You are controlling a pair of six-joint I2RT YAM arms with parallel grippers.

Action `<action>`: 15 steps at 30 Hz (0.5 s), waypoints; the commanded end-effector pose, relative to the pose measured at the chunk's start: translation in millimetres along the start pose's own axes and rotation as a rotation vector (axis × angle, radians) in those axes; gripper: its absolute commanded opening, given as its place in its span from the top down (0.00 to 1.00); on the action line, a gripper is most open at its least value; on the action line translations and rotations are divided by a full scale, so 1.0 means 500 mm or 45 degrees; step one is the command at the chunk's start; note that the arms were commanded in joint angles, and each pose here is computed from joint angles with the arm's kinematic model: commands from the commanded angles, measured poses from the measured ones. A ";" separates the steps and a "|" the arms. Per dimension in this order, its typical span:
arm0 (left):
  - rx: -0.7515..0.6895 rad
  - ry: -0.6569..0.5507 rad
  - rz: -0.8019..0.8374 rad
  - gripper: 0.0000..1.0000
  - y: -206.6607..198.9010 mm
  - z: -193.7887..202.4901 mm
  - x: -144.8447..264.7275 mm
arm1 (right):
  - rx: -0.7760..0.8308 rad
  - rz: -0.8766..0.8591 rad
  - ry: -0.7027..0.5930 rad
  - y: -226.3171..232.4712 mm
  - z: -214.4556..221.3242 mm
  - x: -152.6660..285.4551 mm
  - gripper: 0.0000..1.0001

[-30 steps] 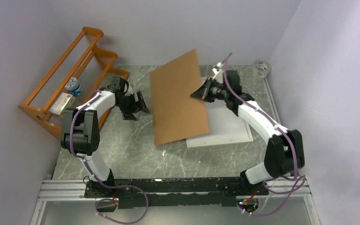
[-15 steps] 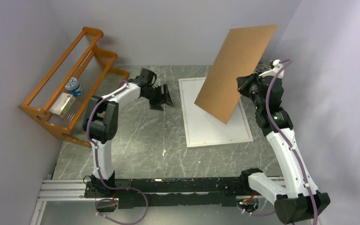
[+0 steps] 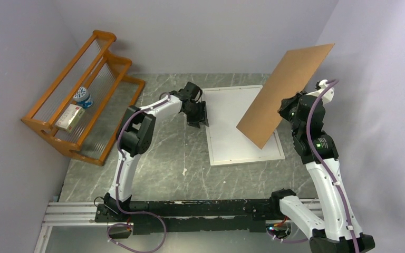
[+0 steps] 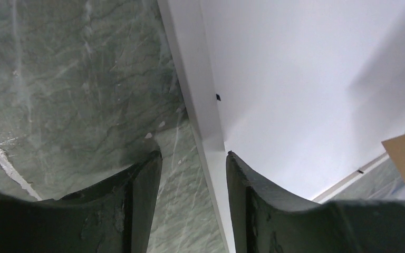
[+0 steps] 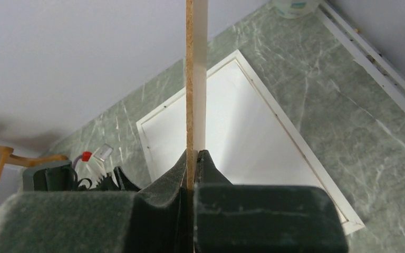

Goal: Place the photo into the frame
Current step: Pick up the photo frame item at the center of the board, then move the photo frame to the center of the board.

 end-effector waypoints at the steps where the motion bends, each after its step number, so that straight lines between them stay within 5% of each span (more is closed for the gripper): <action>1: -0.027 -0.018 -0.150 0.47 -0.006 0.005 -0.026 | -0.079 -0.057 -0.158 0.028 -0.068 0.032 1.00; 15: -0.060 0.083 -0.523 0.60 0.039 0.044 -0.036 | -0.083 -0.038 -0.128 0.021 -0.060 0.037 1.00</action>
Point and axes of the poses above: each gripper's point midway between its finger pads, its own x axis back along the fingers, its own y axis along the line the jaws close on, z = x × y, the point moved 5 cm from there along x, back along the fingers, and after that the axes turned 5 degrees about -x, right-handed, at the moved point
